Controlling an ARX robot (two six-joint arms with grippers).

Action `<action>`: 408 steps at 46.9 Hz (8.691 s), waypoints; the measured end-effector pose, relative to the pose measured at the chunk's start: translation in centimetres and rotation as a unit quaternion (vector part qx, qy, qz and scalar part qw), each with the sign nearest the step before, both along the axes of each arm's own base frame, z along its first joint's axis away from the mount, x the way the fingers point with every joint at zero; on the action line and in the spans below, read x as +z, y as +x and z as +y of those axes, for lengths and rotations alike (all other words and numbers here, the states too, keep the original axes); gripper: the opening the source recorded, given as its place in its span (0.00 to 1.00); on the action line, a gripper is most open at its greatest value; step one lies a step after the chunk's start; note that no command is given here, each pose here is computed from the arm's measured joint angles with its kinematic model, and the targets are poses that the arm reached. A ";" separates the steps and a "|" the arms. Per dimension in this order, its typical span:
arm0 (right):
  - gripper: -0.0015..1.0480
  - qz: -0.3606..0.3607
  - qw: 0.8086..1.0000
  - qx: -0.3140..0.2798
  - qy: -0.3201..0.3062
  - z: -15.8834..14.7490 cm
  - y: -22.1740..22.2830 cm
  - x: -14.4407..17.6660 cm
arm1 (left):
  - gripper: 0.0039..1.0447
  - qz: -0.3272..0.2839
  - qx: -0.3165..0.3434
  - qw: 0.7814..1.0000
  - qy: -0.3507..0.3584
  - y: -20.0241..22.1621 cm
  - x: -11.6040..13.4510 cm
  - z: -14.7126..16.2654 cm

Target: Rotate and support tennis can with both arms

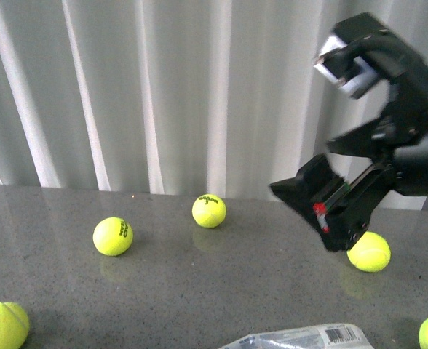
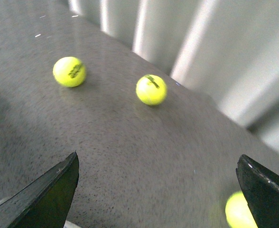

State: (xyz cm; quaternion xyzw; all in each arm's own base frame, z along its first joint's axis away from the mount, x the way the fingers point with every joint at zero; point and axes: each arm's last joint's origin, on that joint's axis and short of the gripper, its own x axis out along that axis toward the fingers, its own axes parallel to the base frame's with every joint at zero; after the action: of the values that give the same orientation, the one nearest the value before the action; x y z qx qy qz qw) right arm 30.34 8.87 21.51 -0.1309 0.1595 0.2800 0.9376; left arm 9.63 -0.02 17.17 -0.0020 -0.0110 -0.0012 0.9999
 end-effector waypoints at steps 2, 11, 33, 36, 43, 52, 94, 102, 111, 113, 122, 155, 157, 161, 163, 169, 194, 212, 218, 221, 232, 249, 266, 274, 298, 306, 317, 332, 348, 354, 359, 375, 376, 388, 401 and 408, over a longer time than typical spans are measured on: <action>0.93 0.021 0.998 -0.058 0.033 -0.9 -0.6 0.1 | 0.94 0.000 0.000 1.000 0.000 0.0 0.0 0.0; 0.93 0.040 0.970 -0.213 0.106 -3.2 -3.0 -0.4 | 0.94 0.000 0.000 1.000 0.000 0.0 0.0 0.0; 0.63 -0.139 0.940 -0.280 0.135 -4.8 -5.8 -1.7 | 0.94 0.000 0.000 1.000 0.000 0.0 0.0 0.0; 0.53 -0.151 0.937 -0.282 0.136 -5.4 -6.9 -1.8 | 0.94 -0.001 0.000 1.000 0.000 0.0 0.0 0.0; 0.24 -0.154 0.939 -0.279 0.132 -6.5 -9.5 -2.7 | 0.94 -0.001 0.000 1.000 0.000 0.0 0.0 0.0; 0.03 -0.154 0.939 -0.280 0.129 -7.4 -12.0 -3.6 | 0.94 -0.001 0.000 1.000 0.000 0.0 0.0 0.0; 0.03 -0.160 0.938 -0.279 0.131 -8.8 -17.8 -4.8 | 0.94 -0.001 0.000 1.000 0.000 0.0 0.0 0.0; 0.03 -0.162 0.937 -0.279 0.132 -8.8 -18.2 -4.7 | 0.94 -0.001 0.000 1.000 0.000 0.0 0.0 0.0; 0.03 -0.162 0.937 -0.278 0.132 -8.8 -18.7 -4.7 | 0.94 -0.001 0.000 1.000 0.000 0.0 0.0 0.0; 0.03 -0.162 0.937 -0.278 0.132 -8.8 -18.7 -4.7 | 0.94 -0.001 0.000 1.000 0.000 0.0 0.0 0.0; 0.03 -0.163 0.938 -0.278 0.132 -8.8 -19.2 -4.7 | 0.94 -0.001 0.000 1.000 0.000 0.0 0.0 0.0; 0.37 -0.160 0.938 -0.278 0.131 -8.8 -20.6 -5.0 | 0.94 -0.001 0.000 1.000 0.000 0.0 0.0 0.0; 0.44 -0.160 0.938 -0.278 0.131 -8.8 -20.6 -5.0 | 0.94 -0.001 0.000 1.000 0.000 0.0 0.0 0.0; 0.55 -0.160 0.938 -0.278 0.131 -8.8 -20.6 -5.0 | 0.94 -0.001 0.000 1.000 0.000 0.0 0.0 0.0; 0.60 -0.160 0.938 -0.278 0.131 -8.8 -20.6 -5.0 | 0.94 -0.001 0.000 1.000 0.000 0.0 0.0 0.0; 0.81 -0.160 0.938 -0.278 0.131 -8.8 -20.6 -5.0 | 0.94 -0.001 0.000 1.000 0.000 0.0 0.0 0.0; 0.93 -0.159 0.938 -0.278 0.131 -8.8 -20.6 -5.0 | 0.94 -0.001 0.000 1.000 0.000 0.0 0.0 0.0; 0.93 -0.160 0.938 -0.278 0.131 -8.8 -20.6 -5.0 | 0.94 0.246 -0.132 0.945 -0.170 6.6 1.2 0.6; 0.93 -0.160 0.938 -0.278 0.131 -8.8 -20.6 -5.0 | 0.94 0.304 -0.200 0.907 -0.213 9.9 -0.5 0.5; 0.93 -0.160 0.938 -0.278 0.131 -8.8 -20.6 -5.0 | 0.94 0.339 -0.221 0.883 -0.236 11.2 -2.2 0.3; 0.93 -0.160 0.938 -0.278 0.131 -8.8 -20.6 -5.0 | 0.94 0.423 -0.266 0.819 -0.282 15.1 -7.8 -2.0; 0.93 -0.160 0.938 -0.278 0.131 -8.8 -20.6 -5.0 | 0.94 0.460 -0.298 0.779 -0.305 18.1 -11.4 -6.6; 0.93 -0.160 0.938 -0.278 0.131 -8.8 -20.6 -5.0 | 0.94 0.461 -0.319 0.761 -0.325 19.3 -11.9 -8.7; 0.93 -0.160 0.938 -0.278 0.131 -8.8 -20.6 -5.0 | 0.94 0.461 -0.329 0.753 -0.334 19.5 -11.8 -9.5; 0.93 -0.160 0.938 -0.278 0.131 -8.8 -20.6 -5.0 | 0.94 0.466 -0.341 0.738 -0.348 19.7 -12.4 -12.1; 0.93 -0.160 0.938 -0.278 0.131 -8.8 -20.6 -5.0 | 0.94 0.463 -0.336 0.744 -0.345 20.4 -13.4 -13.0; 0.93 -0.160 0.938 -0.278 0.131 -8.8 -20.6 -5.0 | 0.69 0.469 -0.318 0.743 -0.357 20.6 -14.4 -13.2; 0.93 -0.160 0.938 -0.278 0.131 -8.8 -20.6 -5.0 | 0.18 0.460 -0.312 0.741 -0.376 20.8 -14.0 -13.2; 0.93 -0.160 0.938 -0.278 0.131 -8.8 -20.6 -5.0 | 0.03 0.507 -0.312 0.745 -0.303 20.5 -4.7 -12.4; 0.93 -0.160 0.938 -0.278 0.131 -8.8 -20.6 -5.0 | 0.03 0.495 -0.308 0.791 -0.185 21.4 2.8 -12.8; 0.93 -0.160 0.938 -0.278 0.131 -8.8 -20.6 -5.0 | 0.03 0.495 -0.307 0.811 -0.052 21.7 7.1 -14.1; 0.93 -0.160 0.938 -0.278 0.131 -8.8 -20.6 -5.0 | 0.03 0.497 -0.284 0.786 0.234 22.2 10.8 -17.5; 0.93 -0.160 0.938 -0.278 0.131 -8.8 -20.6 -5.0 | 0.03 0.498 -0.281 0.782 0.250 22.2 10.7 -17.7; 0.93 -0.160 0.938 -0.278 0.131 -8.8 -20.6 -5.0 | 0.03 0.505 -0.257 0.725 0.392 23.9 8.4 -20.2; 0.93 -0.160 0.938 -0.278 0.131 -8.8 -20.6 -5.0 | 0.03 0.518 -0.263 0.680 0.448 24.9 6.3 -21.3; 0.93 -0.160 0.938 -0.278 0.131 -8.8 -20.6 -5.0 | 0.03 0.517 -0.258 0.671 0.465 24.8 5.7 -21.6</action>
State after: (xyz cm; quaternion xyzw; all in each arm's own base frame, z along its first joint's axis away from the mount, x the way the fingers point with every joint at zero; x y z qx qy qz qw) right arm 9.76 0.03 16.49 -0.0001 -0.0009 0.0019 1.0000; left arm 34.45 -21.65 22.89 0.4603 0.5105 -0.2628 0.6771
